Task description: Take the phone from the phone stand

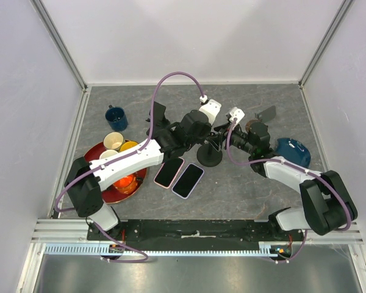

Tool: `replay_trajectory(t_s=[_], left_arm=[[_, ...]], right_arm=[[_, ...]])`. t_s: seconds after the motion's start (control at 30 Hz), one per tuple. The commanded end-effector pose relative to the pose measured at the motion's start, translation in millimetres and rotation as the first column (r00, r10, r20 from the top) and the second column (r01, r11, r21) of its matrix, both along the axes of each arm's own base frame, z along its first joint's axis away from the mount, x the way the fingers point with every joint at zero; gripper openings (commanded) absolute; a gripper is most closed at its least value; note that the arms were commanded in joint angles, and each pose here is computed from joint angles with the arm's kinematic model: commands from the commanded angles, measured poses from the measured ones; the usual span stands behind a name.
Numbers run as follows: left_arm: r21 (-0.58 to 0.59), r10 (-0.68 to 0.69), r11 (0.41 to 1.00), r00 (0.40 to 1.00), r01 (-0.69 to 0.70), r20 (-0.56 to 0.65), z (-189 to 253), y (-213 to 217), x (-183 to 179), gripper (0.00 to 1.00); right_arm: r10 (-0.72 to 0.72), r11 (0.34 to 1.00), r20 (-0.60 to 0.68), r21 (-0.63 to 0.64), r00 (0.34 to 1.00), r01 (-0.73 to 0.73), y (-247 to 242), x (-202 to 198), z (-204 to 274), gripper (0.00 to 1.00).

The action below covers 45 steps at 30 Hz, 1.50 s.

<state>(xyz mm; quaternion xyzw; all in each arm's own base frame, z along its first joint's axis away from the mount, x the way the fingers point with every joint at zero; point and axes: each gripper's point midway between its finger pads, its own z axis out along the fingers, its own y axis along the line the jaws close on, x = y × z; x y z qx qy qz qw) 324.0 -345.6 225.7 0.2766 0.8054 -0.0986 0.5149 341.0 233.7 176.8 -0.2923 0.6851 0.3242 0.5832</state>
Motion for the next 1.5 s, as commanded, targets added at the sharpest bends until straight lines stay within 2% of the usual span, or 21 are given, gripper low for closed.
replay_trajectory(t_s=[0.0,0.17,0.27,0.3,0.33,0.43,0.53,0.57,0.67,0.77,0.9,1.13,1.3,1.33,1.4,1.47], left_arm=[[-0.114,-0.027,0.993,0.998,0.034,0.064,46.1,-8.1,-6.9,0.02],[-0.118,-0.048,0.992,0.997,0.054,0.055,45.3,-10.3,-10.1,0.02],[-0.115,-0.055,0.991,0.997,0.061,0.059,46.6,-9.9,-10.9,0.02],[-0.112,-0.053,0.992,0.997,0.060,0.062,47.8,-8.4,-11.2,0.02],[-0.105,-0.053,0.993,0.996,0.060,0.065,47.6,-7.6,-10.9,0.02],[-0.076,-0.073,0.994,0.994,0.079,0.083,49.7,-4.5,-12.6,0.02],[0.008,-0.140,0.990,0.985,0.140,0.103,43.2,-2.2,-14.5,0.02],[0.068,-0.181,0.982,0.977,0.174,0.115,38.8,0.2,-15.0,0.02],[0.149,-0.276,0.954,0.957,0.260,0.094,27.9,2.8,-18.5,0.02],[0.158,-0.327,0.937,0.942,0.312,0.077,27.5,9.2,-19.1,0.02],[0.078,-0.387,0.921,0.920,0.383,0.059,35.6,16.8,-17.4,0.02],[0.055,-0.395,0.918,0.915,0.392,0.082,48.1,37.7,-3.3,0.02],[-0.063,-0.318,0.944,0.943,0.325,0.103,56.4,38.9,3.5,0.03],[-0.123,-0.285,0.946,0.952,0.298,0.114,58.3,34.7,3.8,0.05],[-0.155,-0.222,0.958,0.966,0.241,0.130,58.8,33.8,6.2,0.12],[-0.206,-0.177,0.957,0.973,0.206,0.151,59.2,25.7,1.0,0.13]], right_arm=[[0.026,0.999,0.070,0.027,0.997,-0.028,7.7,9.5,21.2,0.65],[0.036,0.999,0.045,0.005,0.998,-0.036,9.9,12.0,8.2,0.59],[0.033,0.999,0.044,0.001,0.998,-0.034,9.1,12.9,6.6,0.46],[0.032,0.999,0.042,-0.001,0.999,-0.032,8.9,13.0,5.3,0.41],[0.032,0.999,0.042,-0.001,0.999,-0.032,8.8,12.8,4.9,0.27],[0.029,1.000,0.044,-0.003,0.999,-0.029,8.3,12.0,3.5,0.00],[0.033,0.999,0.038,-0.011,0.999,-0.033,7.1,10.7,-1.6,0.00],[0.038,0.999,0.032,-0.014,0.999,-0.038,7.5,9.9,-5.0,0.00],[0.043,0.998,0.041,-0.044,0.998,-0.042,5.5,10.7,-13.2,0.00],[0.057,0.997,0.032,-0.060,0.998,-0.055,5.2,10.5,-18.9,0.00],[0.066,0.995,0.026,-0.079,0.997,-0.064,4.9,10.5,-26.5,0.00],[0.096,0.991,0.015,-0.096,0.995,-0.094,7.3,8.4,-33.9,0.00],[0.073,0.995,0.023,-0.072,0.997,-0.071,6.9,11.8,-30.6,0.00],[0.063,0.996,0.029,-0.060,0.998,-0.061,6.4,12.3,-28.1,0.00],[0.043,0.999,0.040,-0.025,0.998,-0.042,5.6,12.3,-23.2,0.00],[0.025,1.000,0.049,-0.017,0.998,-0.025,3.9,12.9,-22.2,0.00]])
